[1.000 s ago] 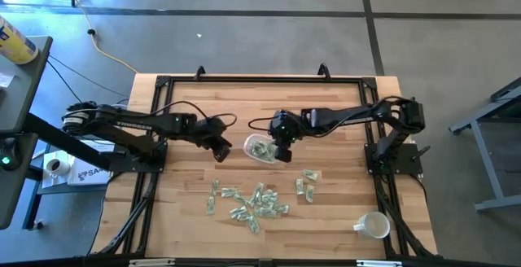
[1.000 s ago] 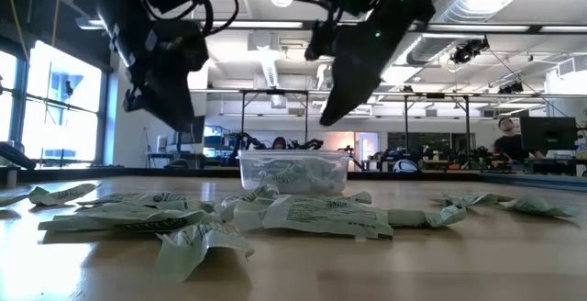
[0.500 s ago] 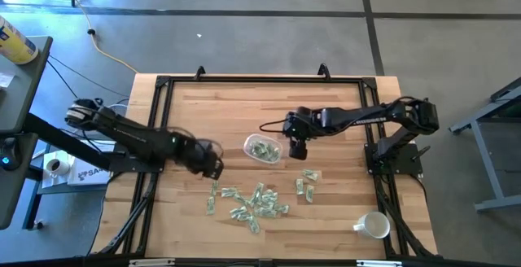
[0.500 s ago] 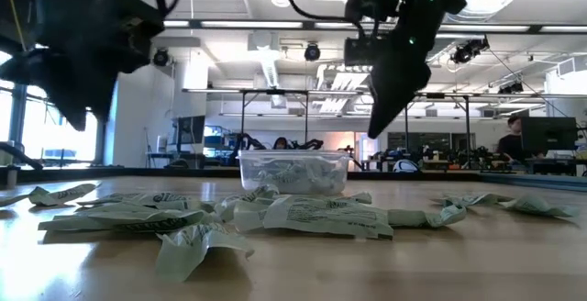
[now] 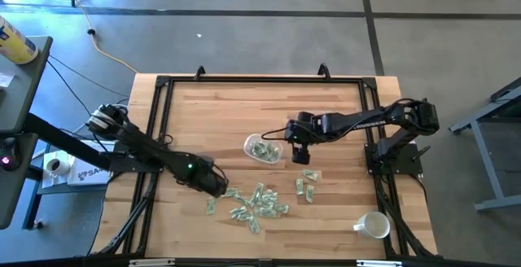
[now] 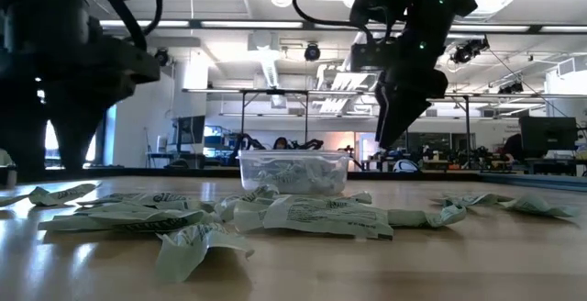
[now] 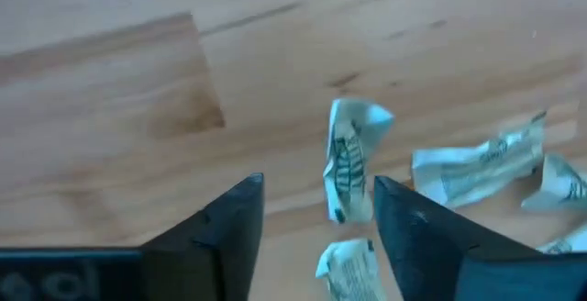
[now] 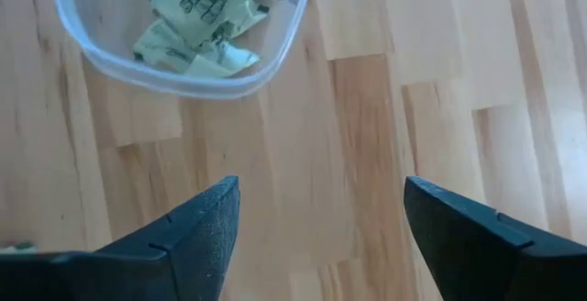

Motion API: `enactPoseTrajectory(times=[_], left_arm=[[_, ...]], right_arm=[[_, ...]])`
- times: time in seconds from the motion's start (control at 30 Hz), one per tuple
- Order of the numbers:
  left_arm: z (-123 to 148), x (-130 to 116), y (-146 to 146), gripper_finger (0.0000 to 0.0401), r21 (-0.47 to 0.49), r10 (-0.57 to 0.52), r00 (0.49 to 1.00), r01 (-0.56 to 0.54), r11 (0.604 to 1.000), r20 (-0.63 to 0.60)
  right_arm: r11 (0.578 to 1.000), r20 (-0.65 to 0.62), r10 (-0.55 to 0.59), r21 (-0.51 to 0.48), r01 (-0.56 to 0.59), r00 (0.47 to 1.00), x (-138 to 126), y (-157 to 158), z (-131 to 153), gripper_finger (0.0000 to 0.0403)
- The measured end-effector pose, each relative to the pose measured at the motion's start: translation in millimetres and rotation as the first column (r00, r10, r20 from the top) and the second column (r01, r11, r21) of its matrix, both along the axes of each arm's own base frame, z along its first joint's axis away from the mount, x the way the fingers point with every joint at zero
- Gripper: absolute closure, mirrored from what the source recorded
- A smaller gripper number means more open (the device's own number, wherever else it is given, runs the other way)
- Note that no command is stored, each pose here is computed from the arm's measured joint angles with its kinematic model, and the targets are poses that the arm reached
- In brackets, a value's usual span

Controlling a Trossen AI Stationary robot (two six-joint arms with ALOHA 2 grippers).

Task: Pick and place Stevia / Truvia into bins
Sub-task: Put the stevia packet into the transparent container

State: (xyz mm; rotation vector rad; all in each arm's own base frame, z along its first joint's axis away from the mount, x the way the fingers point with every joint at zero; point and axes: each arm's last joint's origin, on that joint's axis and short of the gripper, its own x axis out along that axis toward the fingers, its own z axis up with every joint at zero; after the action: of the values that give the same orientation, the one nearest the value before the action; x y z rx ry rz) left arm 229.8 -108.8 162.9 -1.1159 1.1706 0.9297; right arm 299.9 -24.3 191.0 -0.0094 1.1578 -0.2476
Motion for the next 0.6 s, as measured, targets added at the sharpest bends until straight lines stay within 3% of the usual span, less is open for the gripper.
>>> enactPoseTrajectory(times=[0.13, 0.27, 0.6], left_arm=[[-4.7, 5.1, 2.0, 0.0122, 0.031, -0.010, 1.000, 0.009, 0.999, 0.016], [-11.1, 8.6, 7.4, 0.0125, 0.057, -0.024, 1.000, 0.024, 0.998, -0.007], [-22.3, 13.1, 24.3, 0.0279, 0.060, -0.126, 0.989, 0.131, 0.990, -0.083]], right_arm=[[1.000, -0.049, 0.010, 0.003, -0.010, 0.999, -4.1, 3.2, -1.7, 0.0107], [1.000, -0.086, 0.012, -0.002, -0.012, 0.996, -7.4, 4.5, -2.8, 0.0107], [0.999, -0.021, -0.006, -0.039, 0.005, 1.000, -10.3, 2.7, 11.1, 0.0107]])
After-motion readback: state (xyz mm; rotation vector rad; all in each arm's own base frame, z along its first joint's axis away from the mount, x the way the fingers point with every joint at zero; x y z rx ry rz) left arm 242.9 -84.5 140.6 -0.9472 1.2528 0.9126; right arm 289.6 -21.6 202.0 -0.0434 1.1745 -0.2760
